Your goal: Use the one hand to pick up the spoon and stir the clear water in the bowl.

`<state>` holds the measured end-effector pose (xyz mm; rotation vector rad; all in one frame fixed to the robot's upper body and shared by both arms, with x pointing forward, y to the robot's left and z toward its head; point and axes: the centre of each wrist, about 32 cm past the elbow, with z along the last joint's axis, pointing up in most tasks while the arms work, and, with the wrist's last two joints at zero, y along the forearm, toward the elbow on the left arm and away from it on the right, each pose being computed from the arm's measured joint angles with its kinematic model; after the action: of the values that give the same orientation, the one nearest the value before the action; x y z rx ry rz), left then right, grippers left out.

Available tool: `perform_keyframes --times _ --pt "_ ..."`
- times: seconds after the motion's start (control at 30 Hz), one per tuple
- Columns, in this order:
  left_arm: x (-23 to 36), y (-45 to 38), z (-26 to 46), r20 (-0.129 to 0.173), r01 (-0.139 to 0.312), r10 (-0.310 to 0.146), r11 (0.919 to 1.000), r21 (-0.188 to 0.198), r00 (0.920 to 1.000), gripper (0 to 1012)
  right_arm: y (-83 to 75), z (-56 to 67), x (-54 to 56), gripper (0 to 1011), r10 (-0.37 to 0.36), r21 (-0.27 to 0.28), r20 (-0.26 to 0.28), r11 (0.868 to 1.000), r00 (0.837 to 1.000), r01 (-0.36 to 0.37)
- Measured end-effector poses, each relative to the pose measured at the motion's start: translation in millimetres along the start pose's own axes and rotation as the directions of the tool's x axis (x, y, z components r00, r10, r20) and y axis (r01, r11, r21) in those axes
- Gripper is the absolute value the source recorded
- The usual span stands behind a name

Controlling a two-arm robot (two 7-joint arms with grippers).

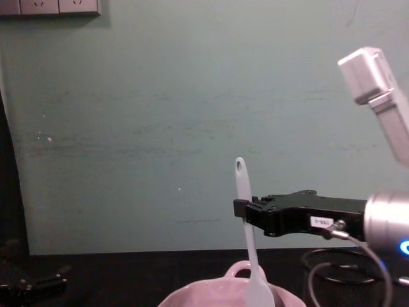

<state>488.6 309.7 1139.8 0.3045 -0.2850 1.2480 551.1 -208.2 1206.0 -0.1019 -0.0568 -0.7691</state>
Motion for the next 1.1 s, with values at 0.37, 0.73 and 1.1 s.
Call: perform_keyframes --times 0.37,0.73,1.1 --pt "0.0 0.0 0.0 0.000 0.000 0.000 1.0000 0.000 1.0000 1011 -18.5 3.5 -16.4 106 0.172 0.005 -0.109 0.985 0.979 -0.172" --pt "0.0 0.0 0.0 0.000 0.000 0.000 1.0000 0.000 1.0000 1011 13.4 -6.1 -27.0 106 0.218 0.058 -0.115 0.975 0.969 -0.213" --pt "0.0 0.0 0.0 0.000 0.000 0.000 1.0000 0.000 1.0000 1011 36.0 -20.7 -19.6 106 0.097 0.141 -0.010 0.985 0.995 -0.095"
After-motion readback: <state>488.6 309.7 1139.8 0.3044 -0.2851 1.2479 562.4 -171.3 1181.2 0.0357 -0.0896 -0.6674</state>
